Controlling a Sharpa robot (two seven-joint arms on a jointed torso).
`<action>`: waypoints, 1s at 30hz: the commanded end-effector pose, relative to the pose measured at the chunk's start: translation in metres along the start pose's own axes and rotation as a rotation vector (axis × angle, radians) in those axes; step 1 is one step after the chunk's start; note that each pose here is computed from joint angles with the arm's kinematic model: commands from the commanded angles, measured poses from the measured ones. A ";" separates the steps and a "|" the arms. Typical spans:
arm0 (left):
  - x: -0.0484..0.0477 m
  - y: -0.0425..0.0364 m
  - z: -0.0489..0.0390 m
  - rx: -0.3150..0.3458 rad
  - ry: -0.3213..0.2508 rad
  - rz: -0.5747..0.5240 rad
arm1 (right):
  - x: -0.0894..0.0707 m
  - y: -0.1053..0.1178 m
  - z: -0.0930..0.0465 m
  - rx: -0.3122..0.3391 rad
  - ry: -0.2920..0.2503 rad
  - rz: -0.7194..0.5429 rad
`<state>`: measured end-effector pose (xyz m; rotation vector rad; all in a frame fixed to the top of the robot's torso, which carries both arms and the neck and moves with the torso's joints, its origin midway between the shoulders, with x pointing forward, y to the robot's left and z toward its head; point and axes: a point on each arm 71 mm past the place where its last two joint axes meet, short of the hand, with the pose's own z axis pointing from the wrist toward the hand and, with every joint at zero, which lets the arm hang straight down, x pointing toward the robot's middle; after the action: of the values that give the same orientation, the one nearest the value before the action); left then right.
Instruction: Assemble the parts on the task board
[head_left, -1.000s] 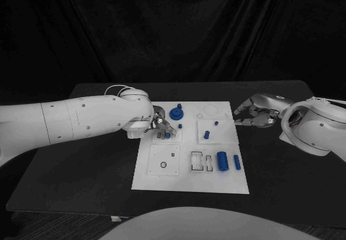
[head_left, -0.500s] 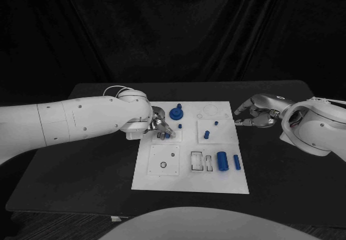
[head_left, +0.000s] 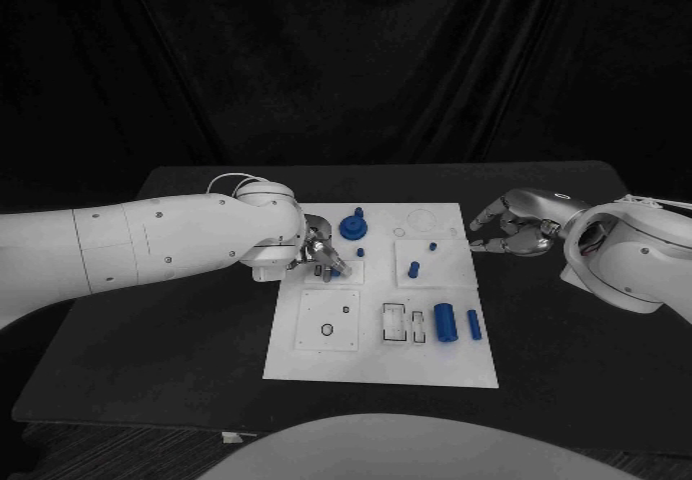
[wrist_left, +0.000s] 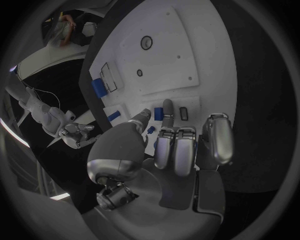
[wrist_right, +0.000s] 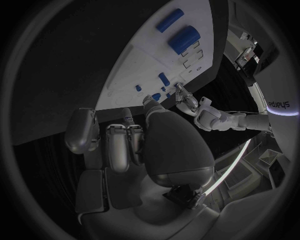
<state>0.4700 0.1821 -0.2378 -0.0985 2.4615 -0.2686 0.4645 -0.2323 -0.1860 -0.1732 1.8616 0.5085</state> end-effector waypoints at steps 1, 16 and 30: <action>0.0025 -0.0024 0.0000 0.026 0.008 -0.001 | 0.002 -0.002 0.000 0.014 0.007 -0.002; 0.0006 -0.0010 0.0004 0.030 -0.007 -0.013 | 0.004 -0.003 0.000 0.019 0.016 -0.001; -0.0011 -0.0008 0.0013 0.045 -0.015 -0.019 | 0.005 -0.004 0.000 0.023 0.020 -0.001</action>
<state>0.4720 0.1837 -0.2378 -0.1080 2.4453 -0.2976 0.4640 -0.2336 -0.1901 -0.1711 1.8738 0.5039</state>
